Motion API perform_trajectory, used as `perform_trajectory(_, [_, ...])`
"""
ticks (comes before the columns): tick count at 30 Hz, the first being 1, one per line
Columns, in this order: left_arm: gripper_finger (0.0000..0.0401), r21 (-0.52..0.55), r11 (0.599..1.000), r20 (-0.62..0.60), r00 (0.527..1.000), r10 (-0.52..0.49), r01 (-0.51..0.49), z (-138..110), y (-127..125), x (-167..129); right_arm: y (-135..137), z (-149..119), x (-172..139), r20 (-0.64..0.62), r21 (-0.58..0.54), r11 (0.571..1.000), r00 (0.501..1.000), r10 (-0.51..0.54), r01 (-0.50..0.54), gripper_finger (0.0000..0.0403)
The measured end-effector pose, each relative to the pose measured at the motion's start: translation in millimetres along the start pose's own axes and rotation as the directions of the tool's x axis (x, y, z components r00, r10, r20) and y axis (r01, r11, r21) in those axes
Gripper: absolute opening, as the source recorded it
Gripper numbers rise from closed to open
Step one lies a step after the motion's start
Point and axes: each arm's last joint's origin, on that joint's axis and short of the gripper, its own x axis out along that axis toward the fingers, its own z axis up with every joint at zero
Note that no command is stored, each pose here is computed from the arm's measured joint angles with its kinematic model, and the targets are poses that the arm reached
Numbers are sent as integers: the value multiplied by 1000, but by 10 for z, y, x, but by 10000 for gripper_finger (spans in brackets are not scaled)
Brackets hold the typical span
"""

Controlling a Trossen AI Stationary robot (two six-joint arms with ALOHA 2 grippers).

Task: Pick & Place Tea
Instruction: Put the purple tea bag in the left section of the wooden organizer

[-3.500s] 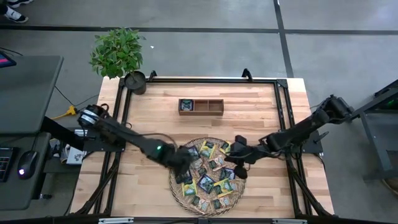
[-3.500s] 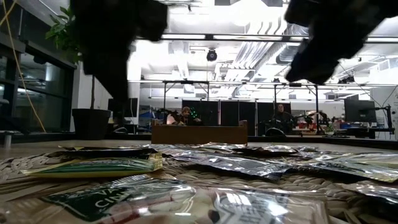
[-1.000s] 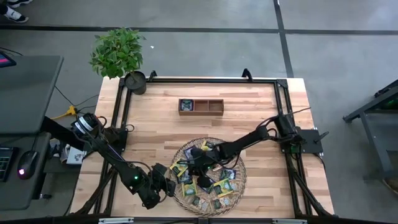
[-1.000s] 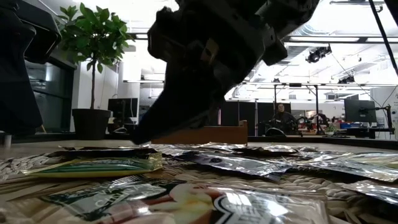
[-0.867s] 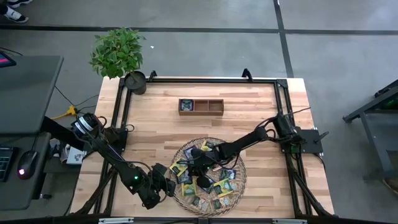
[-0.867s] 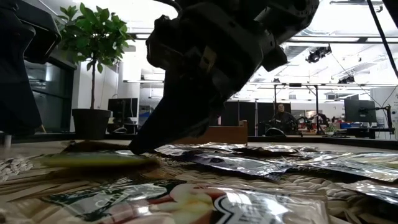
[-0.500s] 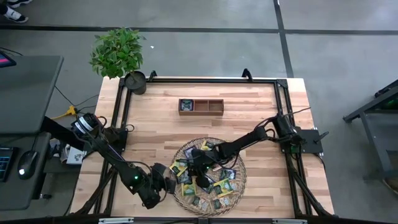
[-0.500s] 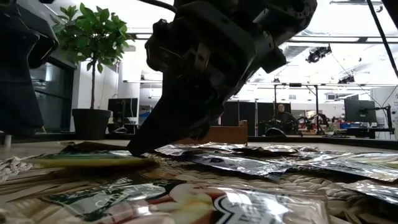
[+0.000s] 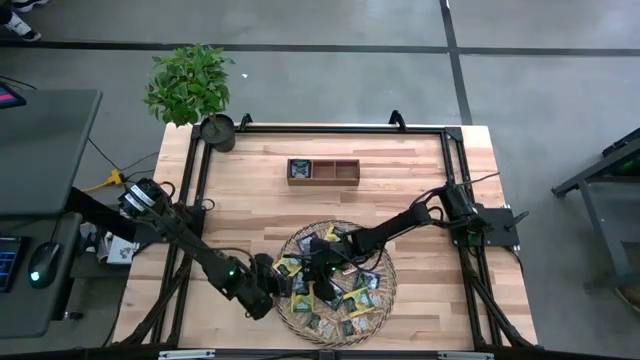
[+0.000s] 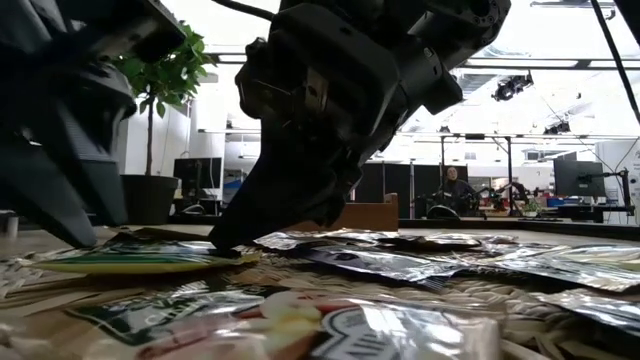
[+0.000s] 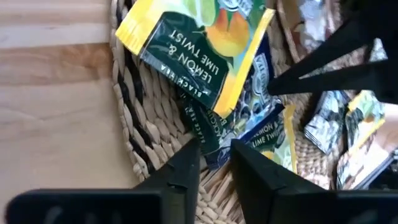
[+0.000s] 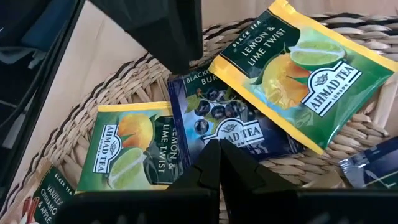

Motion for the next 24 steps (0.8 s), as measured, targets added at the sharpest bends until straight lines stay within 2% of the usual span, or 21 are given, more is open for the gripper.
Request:
perform_trajectory(11, [198, -40, 999, -39, 999, 27, -29, 77, -50, 42, -3, -4, 0, -3, 18, 1000, 1000, -4, 4, 0])
perform_trajectory(24, [209, -78, 997, -23, 999, 22, -24, 207, -125, 153, -5, 9, 6, 21, 17, 1000, 1000, -1, 0, 0])
